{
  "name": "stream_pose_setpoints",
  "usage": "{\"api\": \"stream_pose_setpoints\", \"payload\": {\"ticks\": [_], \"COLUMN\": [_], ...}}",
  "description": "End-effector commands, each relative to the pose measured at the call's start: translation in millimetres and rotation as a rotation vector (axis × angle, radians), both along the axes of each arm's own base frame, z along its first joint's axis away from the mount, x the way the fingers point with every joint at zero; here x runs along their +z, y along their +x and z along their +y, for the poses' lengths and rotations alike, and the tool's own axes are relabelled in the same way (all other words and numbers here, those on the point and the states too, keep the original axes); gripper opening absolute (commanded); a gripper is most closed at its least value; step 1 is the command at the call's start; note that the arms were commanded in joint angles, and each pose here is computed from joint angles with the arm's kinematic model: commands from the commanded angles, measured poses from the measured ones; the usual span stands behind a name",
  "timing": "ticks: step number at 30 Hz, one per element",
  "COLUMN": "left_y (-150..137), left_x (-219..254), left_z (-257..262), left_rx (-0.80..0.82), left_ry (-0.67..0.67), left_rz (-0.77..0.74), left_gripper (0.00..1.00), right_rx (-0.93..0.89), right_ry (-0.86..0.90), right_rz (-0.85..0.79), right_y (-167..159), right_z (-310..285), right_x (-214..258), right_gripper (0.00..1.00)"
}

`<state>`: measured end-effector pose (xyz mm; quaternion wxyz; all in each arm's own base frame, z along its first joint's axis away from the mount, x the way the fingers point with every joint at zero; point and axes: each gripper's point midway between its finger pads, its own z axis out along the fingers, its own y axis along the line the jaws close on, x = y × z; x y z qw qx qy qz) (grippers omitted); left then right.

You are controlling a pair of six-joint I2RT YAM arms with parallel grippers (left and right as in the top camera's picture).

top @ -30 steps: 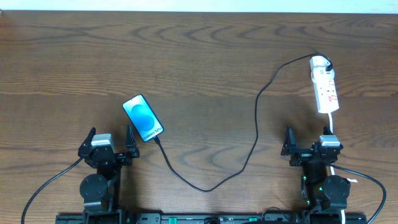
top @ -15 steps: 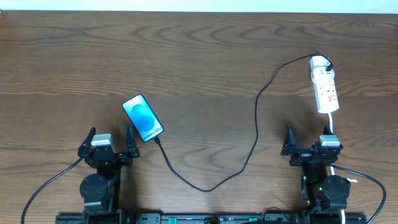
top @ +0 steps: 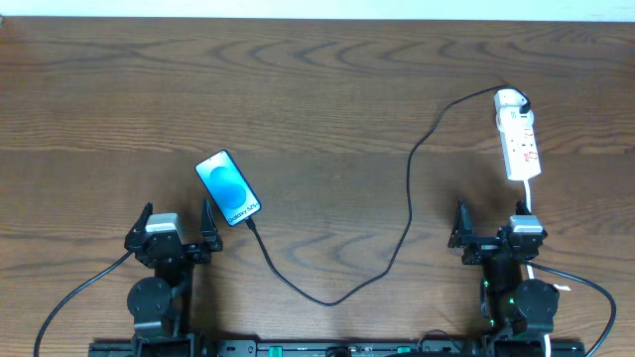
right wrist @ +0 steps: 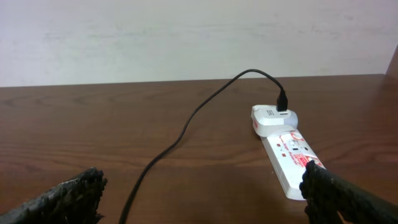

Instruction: Plug charger to phone and switch on socket

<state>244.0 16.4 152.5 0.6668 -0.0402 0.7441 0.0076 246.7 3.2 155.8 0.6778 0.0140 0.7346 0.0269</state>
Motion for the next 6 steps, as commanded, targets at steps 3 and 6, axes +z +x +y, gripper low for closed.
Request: {"api": "stream_pose_setpoints", "payload": {"ticks": [3,6], "left_y": [-0.7,-0.7], "left_x": [-15.9,-15.9], "left_z": [1.0,1.0], "left_rx": [0.008,0.008], "left_ry": [-0.01,-0.01], "left_rz": [0.044,0.044], "left_gripper": [0.95,0.95], "right_rx": [0.011,0.011], "right_ry": [-0.009,-0.009], "right_rz": [-0.006,-0.006], "right_y": [-0.6,-0.6], "right_z": [2.2,2.2], "right_x": [0.8,0.8], "right_gripper": [0.99,0.99]}}
